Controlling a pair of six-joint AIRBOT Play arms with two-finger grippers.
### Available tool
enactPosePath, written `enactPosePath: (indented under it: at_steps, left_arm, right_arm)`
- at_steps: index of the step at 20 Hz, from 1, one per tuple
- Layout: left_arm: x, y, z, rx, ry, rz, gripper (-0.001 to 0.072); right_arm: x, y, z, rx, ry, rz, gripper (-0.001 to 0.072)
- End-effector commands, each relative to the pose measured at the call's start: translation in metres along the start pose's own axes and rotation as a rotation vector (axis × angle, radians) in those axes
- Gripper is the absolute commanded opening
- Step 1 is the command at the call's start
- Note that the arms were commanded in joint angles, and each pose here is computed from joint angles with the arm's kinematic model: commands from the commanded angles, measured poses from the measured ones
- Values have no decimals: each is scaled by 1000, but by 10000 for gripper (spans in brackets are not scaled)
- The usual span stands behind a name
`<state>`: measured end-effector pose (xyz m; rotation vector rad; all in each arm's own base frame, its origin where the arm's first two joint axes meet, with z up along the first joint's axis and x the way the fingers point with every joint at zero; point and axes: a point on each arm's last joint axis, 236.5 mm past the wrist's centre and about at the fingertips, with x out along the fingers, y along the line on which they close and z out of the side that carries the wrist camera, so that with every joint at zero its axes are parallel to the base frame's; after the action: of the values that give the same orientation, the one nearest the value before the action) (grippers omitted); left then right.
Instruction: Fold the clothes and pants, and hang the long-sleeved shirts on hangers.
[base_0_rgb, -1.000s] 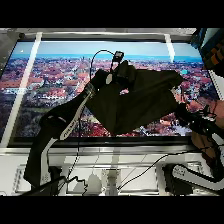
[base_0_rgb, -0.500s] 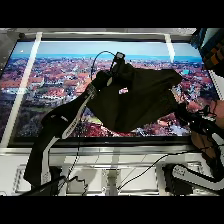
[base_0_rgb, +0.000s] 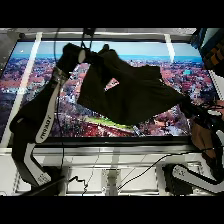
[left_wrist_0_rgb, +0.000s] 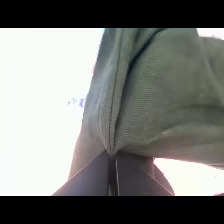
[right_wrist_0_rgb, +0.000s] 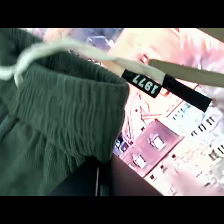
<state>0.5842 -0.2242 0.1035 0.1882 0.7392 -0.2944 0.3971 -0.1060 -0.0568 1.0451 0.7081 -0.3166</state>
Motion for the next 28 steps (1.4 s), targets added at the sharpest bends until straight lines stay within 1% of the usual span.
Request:
enactPosePath:
  at_steps: [1,2,4,5,6,7,10,14,19,22,24,28]
  left_arm:
    - [3,-15,-30,-130,107,-127,23]
    - [12,-30,-49,-143,159,-162,23]
    - [35,-52,-96,-123,283,-182,25]
    - [43,-61,-115,-110,339,-186,108]
    - [52,-67,-130,-102,380,-189,446]
    - [59,-69,-139,-102,398,-190,707]
    - [73,-59,-133,-144,353,-162,698]
    - [86,-40,-74,-255,113,-142,698]
    - [92,-6,-36,-435,-54,-109,697]
    - [104,0,-41,-445,-62,-100,683]
    - [113,-4,-47,-409,-64,-87,637]
    - [127,-18,-59,-392,-47,-96,636]
  right_arm:
    - [-1,5,3,-16,-4,8,32]
    - [-1,5,3,-16,-5,9,32]
    - [-1,5,3,-17,-4,8,33]
    - [-1,4,3,-17,-4,8,33]
    - [-1,4,3,-19,-4,7,32]
    - [-1,4,3,-23,-3,5,32]
    - [-1,-1,1,-60,5,-15,33]
    - [-1,-3,0,-80,11,-23,33]
    - [-1,-3,0,-80,9,-24,33]
    - [-1,-3,1,-80,6,-25,33]
    - [-1,-3,1,-79,6,-26,33]
    - [-1,-4,4,-80,-6,-30,33]
